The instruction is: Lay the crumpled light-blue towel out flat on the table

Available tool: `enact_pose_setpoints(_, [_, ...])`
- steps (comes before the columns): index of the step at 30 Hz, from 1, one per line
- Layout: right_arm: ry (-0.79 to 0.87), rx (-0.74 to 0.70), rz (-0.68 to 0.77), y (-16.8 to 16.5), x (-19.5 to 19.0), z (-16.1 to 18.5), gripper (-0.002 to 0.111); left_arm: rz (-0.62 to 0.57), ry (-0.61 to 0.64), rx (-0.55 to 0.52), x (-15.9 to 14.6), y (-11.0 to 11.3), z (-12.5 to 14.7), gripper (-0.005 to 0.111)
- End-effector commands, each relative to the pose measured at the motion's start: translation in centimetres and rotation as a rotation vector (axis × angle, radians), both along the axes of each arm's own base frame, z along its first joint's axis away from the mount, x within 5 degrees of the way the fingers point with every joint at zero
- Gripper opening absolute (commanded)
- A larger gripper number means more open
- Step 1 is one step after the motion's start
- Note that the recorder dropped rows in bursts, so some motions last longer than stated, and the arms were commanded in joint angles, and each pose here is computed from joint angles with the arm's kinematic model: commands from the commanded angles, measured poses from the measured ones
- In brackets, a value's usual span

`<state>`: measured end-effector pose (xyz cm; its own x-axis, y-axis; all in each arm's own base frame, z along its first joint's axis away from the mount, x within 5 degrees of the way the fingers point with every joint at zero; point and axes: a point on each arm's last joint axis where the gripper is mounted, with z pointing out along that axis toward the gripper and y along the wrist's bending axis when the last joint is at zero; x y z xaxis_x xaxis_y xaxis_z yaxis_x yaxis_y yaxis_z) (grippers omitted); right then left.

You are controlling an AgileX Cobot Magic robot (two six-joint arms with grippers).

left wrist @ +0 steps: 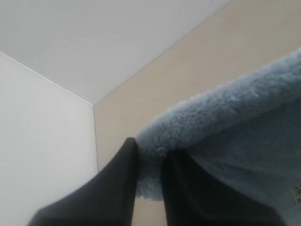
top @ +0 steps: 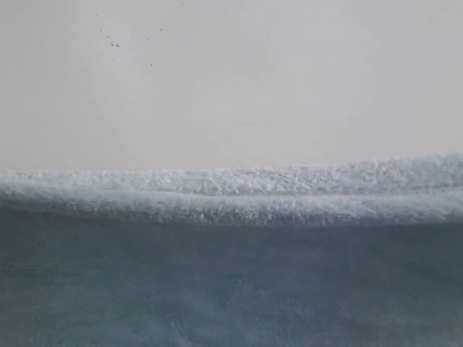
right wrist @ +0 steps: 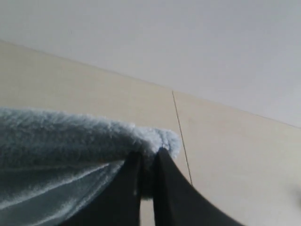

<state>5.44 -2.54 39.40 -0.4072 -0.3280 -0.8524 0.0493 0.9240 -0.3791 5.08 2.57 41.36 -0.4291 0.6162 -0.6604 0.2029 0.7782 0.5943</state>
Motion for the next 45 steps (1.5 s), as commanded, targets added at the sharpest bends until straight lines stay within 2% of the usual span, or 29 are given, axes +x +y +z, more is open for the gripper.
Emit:
enact_pose_setpoints(1, [0.128, -0.129, -0.022, -0.4, 1.2, -0.5, 0.000, 0.003, 0.079, 0.080, 1.5, -0.5, -1.7, 0.017])
enact_pose_setpoints(8, [0.288, -0.302, -0.001, 2.2, 7.5, -1.9, 0.000, 0.042, 0.310, 0.313, 6.7, -2.3, -6.9, 0.017])
enact_pose_setpoints(10, [0.373, -0.369, 0.010, 4.2, 12.2, -4.1, 0.000, 0.058, 0.367, 0.401, 9.8, -3.4, -9.2, 0.017])
enact_pose_setpoints(11, [0.403, -0.376, 0.029, 5.1, 15.8, -6.2, 0.000, 0.079, 0.370, 0.455, 11.9, -4.0, -10.3, 0.017])
enact_pose_setpoints(12, [0.411, -0.360, 0.035, 5.3, 17.2, -7.2, 0.000, 0.088, 0.365, 0.487, 13.1, -4.4, -10.8, 0.017])
enact_pose_setpoints(13, [0.422, -0.279, 0.027, 5.5, 20.7, -9.4, 0.000, 0.102, 0.353, 0.520, 15.4, -4.9, -12.0, 0.017])
enact_pose_setpoints(14, [0.428, -0.247, 0.029, 5.6, 22.0, -10.3, 0.000, 0.105, 0.345, 0.524, 16.4, -5.0, -12.5, 0.017])
enact_pose_setpoints(17, [0.491, -0.175, 0.017, 5.6, 29.1, -14.4, 0.000, 0.136, 0.367, 0.505, 22.6, -5.1, -16.6, 0.019])
enact_pose_setpoints(19, [0.491, -0.166, 0.001, 5.6, 33.4, -15.8, 0.000, 0.149, 0.356, 0.512, 26.2, -4.8, -18.7, 0.032])
enact_pose_setpoints(20, [0.493, -0.188, 0.003, 5.8, 35.5, -16.3, 0.000, 0.175, 0.317, 0.506, 28.5, -4.6, -19.8, 0.046])
enact_pose_setpoints(22, [0.469, -0.200, 0.012, 6.4, 38.9, -16.9, 0.000, 0.235, 0.248, 0.459, 31.9, -4.8, -21.5, 0.058])
enact_pose_setpoints(24, [0.430, -0.127, 0.023, 7.3, 41.6, -17.3, 0.000, 0.251, 0.232, 0.437, 34.7, -5.4, -23.0, 0.059])
enact_pose_setpoints(25, [0.407, -0.088, 0.041, 7.8, 42.9, -17.6, 0.007, 0.262, 0.235, 0.431, 35.9, -5.6, -23.7, 0.059])
enact_pose_setpoints(27, [0.387, -0.042, 0.039, 8.2, 44.0, -17.7, 0.020, 0.295, 0.229, 0.398, 37.0, -5.8, -24.1, 0.059])
enact_pose_setpoints(30, [0.361, -0.011, 0.023, 8.4, 45.1, -17.5, 0.057, 0.382, 0.192, 0.291, 37.4, -5.8, -24.1, 0.059])
enact_pose_setpoints(31, [0.357, 0.005, 0.003, 8.3, 45.2, -17.2, 0.064, 0.400, 0.174, 0.257, 37.4, -5.8, -23.8, 0.059])
enact_pose_setpoints(33, [0.360, 0.016, -0.022, 7.8, 45.2, -17.2, 0.060, 0.414, 0.178, 0.232, 37.2, -5.8, -23.5, 0.059])
enact_pose_setpoints(36, [0.405, 0.024, -0.088, 6.5, 44.9, -17.4, 0.040, 0.416, 0.215, 0.194, 36.4, -5.8, -23.4, 0.058])
enact_pose_setpoints(40, [0.584, 0.028, -0.148, 4.7, 43.2, -19.0, 0.002, 0.394, 0.240, 0.177, 34.7, -5.7, -23.4, 0.054])
enact_pose_setpoints(43, [0.722, 0.013, -0.058, 5.1, 40.0, -20.1, 0.000, 0.390, 0.241, 0.125, 33.3, -5.6, -23.1, 0.049])
enact_pose_setpoints(45, [0.732, 0.046, -0.044, 5.1, 37.3, -20.2, 0.000, 0.412, 0.252, 0.066, 32.3, -5.6, -22.6, 0.049])
